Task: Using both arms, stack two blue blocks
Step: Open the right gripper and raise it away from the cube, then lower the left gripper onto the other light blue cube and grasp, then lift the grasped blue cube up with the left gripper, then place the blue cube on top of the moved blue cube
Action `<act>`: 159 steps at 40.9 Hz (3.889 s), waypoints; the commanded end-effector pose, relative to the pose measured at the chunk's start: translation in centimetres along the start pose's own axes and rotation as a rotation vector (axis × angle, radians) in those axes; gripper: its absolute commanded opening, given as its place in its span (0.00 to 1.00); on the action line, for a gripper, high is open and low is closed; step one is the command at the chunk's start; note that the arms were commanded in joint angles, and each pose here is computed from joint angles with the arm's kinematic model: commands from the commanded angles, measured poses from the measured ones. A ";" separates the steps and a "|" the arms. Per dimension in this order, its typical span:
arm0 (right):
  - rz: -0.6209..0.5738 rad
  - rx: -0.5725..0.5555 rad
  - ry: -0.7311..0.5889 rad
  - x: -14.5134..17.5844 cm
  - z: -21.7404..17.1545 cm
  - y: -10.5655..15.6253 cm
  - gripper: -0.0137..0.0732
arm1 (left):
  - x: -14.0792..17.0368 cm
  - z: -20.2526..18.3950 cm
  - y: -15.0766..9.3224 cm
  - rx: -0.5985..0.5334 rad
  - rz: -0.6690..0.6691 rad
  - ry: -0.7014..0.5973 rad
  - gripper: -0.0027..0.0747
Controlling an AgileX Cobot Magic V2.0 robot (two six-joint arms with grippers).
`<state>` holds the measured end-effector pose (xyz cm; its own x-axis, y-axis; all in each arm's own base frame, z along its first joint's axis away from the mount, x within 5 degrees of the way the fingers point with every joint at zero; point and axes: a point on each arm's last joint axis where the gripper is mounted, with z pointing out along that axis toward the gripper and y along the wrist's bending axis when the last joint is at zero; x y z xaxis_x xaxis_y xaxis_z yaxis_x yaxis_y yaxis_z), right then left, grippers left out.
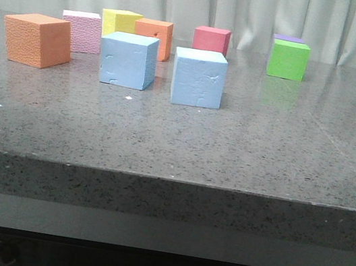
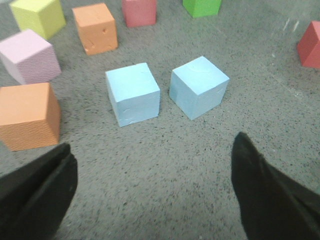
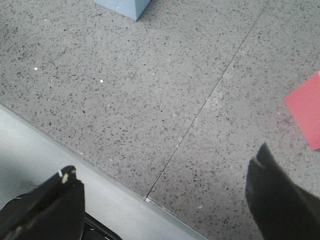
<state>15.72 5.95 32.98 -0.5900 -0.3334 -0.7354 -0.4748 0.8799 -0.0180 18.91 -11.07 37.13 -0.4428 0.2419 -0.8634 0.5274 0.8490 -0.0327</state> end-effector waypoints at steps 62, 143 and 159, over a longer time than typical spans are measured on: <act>-0.004 0.015 -0.088 -1.1 -0.9 -0.1 0.91 | -4.8 20.5 1.5 -0.174 -0.156 0.213 0.48; -0.004 0.015 -0.088 -1.1 -0.9 -0.1 0.91 | -10.5 19.1 1.0 0.620 0.647 0.040 0.49; -0.004 0.015 -0.088 -1.1 -0.9 -0.1 0.91 | -10.1 19.7 1.1 0.630 0.651 0.051 0.63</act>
<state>15.72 5.96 32.98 -0.5896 -0.3336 -0.7356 -0.4757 0.8794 -0.0175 39.13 -21.90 32.52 0.0171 0.6872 -0.7263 0.9873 0.1031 0.1208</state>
